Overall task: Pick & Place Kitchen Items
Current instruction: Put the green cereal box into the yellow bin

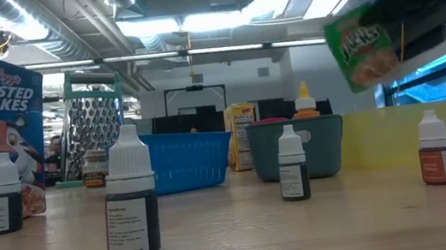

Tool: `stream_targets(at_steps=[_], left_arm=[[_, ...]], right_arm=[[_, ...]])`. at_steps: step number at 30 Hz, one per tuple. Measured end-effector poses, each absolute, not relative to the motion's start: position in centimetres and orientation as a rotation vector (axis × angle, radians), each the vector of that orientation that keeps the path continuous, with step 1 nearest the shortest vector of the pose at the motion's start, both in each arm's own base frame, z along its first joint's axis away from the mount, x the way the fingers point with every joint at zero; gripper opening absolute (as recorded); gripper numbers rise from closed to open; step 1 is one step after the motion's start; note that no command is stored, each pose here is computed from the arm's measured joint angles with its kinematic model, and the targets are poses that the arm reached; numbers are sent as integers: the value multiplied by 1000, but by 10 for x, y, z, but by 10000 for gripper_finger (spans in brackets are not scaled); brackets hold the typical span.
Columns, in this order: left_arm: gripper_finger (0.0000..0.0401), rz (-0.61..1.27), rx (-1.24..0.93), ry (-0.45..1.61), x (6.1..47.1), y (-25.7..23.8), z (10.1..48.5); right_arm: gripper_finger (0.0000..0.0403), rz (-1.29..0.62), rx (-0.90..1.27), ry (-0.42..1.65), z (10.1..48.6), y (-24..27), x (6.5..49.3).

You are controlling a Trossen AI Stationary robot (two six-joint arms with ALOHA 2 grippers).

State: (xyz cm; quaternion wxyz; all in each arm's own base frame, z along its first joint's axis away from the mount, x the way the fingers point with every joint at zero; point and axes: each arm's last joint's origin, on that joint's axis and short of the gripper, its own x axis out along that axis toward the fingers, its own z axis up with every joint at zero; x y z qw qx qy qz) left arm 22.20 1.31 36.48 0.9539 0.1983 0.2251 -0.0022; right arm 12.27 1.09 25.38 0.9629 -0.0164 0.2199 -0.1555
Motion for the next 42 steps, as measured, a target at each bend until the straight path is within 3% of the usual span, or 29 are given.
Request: stream_targets(at_steps=[27, 42], left_arm=[[196, 3, 405, 500, 233, 14, 356], [196, 2, 405, 500, 233, 14, 356]], right_arm=[[140, -344, 99, 318, 150, -21, 129], [140, -390, 146, 357, 143, -26, 126]])
